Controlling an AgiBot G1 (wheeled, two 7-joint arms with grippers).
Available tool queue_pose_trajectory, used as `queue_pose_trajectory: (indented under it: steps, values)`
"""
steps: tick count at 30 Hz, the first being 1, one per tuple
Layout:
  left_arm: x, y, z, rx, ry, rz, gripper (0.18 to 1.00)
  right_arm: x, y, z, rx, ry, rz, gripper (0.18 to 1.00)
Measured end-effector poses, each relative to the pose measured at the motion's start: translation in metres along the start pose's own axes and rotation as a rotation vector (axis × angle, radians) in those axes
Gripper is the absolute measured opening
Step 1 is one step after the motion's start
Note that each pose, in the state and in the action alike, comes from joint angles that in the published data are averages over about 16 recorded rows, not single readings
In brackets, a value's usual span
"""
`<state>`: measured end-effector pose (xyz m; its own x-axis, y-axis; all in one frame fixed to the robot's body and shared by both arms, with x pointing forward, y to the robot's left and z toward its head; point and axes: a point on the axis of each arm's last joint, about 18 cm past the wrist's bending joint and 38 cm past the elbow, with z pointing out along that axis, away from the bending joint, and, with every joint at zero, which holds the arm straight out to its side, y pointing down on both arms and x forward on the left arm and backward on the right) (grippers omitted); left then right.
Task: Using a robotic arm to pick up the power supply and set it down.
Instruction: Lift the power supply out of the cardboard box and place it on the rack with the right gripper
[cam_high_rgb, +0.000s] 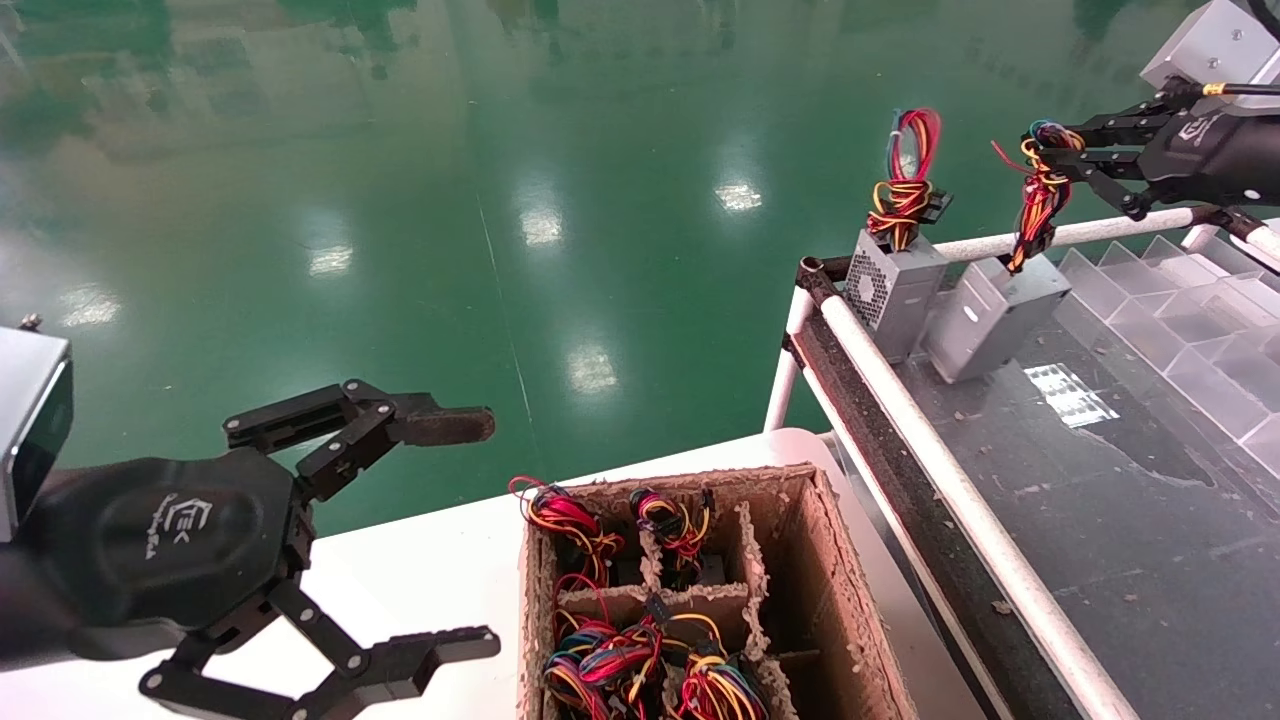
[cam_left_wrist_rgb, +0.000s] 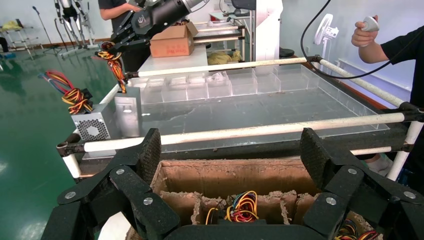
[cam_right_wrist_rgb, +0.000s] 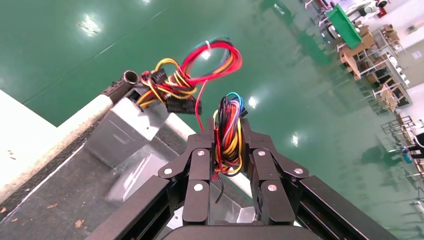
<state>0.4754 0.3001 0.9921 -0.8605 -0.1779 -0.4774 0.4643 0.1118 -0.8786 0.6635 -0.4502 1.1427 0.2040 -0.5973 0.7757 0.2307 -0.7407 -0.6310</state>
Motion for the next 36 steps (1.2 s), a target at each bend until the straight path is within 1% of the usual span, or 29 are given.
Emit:
queue_pose_trajectory:
  steps: [11, 25, 36]
  values:
    - [0.0, 0.0, 0.0, 0.0, 0.0, 0.0, 1.001, -0.003, -0.006, 0.005, 0.005, -0.014, -0.01, 0.284]
    - [0.0, 0.0, 0.0, 0.0, 0.0, 0.0, 1.001, -0.01, -0.022, 0.031, 0.002, 0.012, -0.021, 0.284]
    - [0.0, 0.0, 0.0, 0.0, 0.0, 0.0, 1.001, -0.014, -0.034, 0.049, 0.0, 0.036, -0.049, 0.284]
